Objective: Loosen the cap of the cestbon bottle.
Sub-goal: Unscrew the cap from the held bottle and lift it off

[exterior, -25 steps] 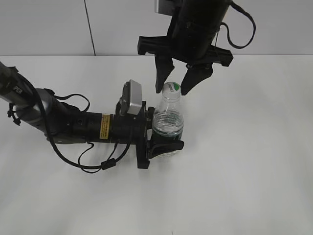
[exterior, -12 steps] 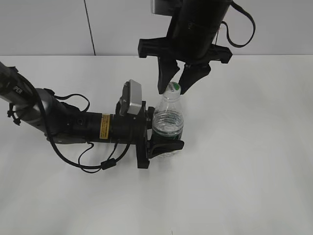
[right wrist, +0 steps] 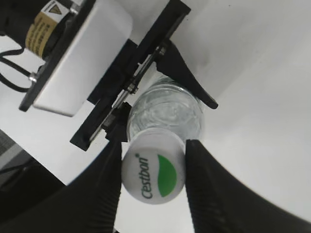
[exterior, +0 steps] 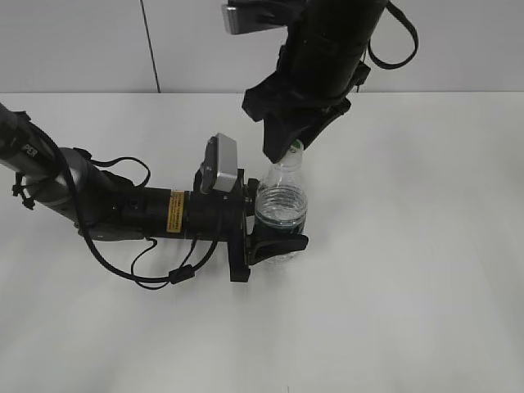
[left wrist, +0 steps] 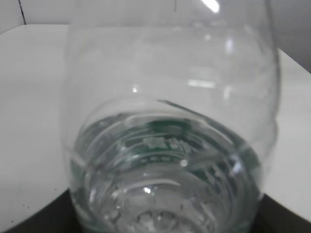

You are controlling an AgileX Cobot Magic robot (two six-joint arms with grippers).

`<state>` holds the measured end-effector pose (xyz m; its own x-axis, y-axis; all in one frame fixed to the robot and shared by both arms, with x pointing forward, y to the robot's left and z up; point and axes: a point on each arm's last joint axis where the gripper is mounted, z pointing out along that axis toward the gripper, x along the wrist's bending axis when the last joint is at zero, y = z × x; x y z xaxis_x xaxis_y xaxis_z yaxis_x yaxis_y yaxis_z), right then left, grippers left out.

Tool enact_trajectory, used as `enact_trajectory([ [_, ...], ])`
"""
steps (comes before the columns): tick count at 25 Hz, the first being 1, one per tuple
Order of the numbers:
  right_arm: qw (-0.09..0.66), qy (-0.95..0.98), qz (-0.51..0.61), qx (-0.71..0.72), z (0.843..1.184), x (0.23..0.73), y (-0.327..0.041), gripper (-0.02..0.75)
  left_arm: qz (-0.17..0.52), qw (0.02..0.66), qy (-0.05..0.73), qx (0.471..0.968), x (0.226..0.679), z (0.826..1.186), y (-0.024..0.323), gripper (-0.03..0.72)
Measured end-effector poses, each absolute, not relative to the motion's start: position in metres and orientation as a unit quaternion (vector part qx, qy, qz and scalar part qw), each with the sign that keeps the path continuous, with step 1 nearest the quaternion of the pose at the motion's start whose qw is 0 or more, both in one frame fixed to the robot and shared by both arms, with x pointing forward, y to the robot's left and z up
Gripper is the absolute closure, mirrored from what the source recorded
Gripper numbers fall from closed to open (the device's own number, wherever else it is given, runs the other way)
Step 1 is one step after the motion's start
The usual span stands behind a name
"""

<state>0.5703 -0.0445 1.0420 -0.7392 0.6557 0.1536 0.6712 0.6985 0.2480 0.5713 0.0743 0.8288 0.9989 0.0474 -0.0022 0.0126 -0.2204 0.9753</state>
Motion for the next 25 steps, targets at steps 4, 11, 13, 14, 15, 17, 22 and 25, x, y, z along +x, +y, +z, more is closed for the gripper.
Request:
enact_trajectory([
  [4,0.018,-0.943,-0.147,-0.299,1.0420,0.5702,-0.0444,0.434,0.014,0.624,0.019,0.781,0.5712,0.8288,0.0743,0.278],
  [11,0.007,-0.966,-0.151,-0.211,1.0422,0.5698,-0.0438,0.434,0.012,0.623,0.016,0.782,0.5706,0.8285,0.0744,0.278],
  [13,0.004,-0.971,-0.151,-0.186,1.0422,0.5698,-0.0437,0.434,0.011,0.623,0.015,0.782,0.5704,0.8285,0.0743,0.278],
  [14,0.001,-0.974,-0.152,-0.170,1.0423,0.5697,-0.0436,0.434,0.011,0.623,0.014,0.782,0.5703,0.8285,0.0743,0.278],
  [15,0.000,-0.976,-0.152,-0.155,1.0425,0.5696,-0.0436,0.434,0.011,0.623,0.014,0.782,0.5703,0.8285,0.0743,0.278],
  [17,-0.004,-0.980,-0.152,-0.132,1.0425,0.5696,-0.0436,0.434,0.011,0.623,0.014,0.782,0.5703,0.8285,0.0743,0.278],
  [22,-0.017,-0.987,-0.146,-0.069,1.0437,0.5702,-0.0445,0.435,0.011,0.622,0.013,0.783,0.5701,0.8284,0.0744,0.278],
  [25,-0.022,-0.989,-0.145,-0.031,1.0437,0.5701,-0.0446,0.436,0.011,0.622,0.013,0.783,0.5701,0.8284,0.0744,0.278],
])
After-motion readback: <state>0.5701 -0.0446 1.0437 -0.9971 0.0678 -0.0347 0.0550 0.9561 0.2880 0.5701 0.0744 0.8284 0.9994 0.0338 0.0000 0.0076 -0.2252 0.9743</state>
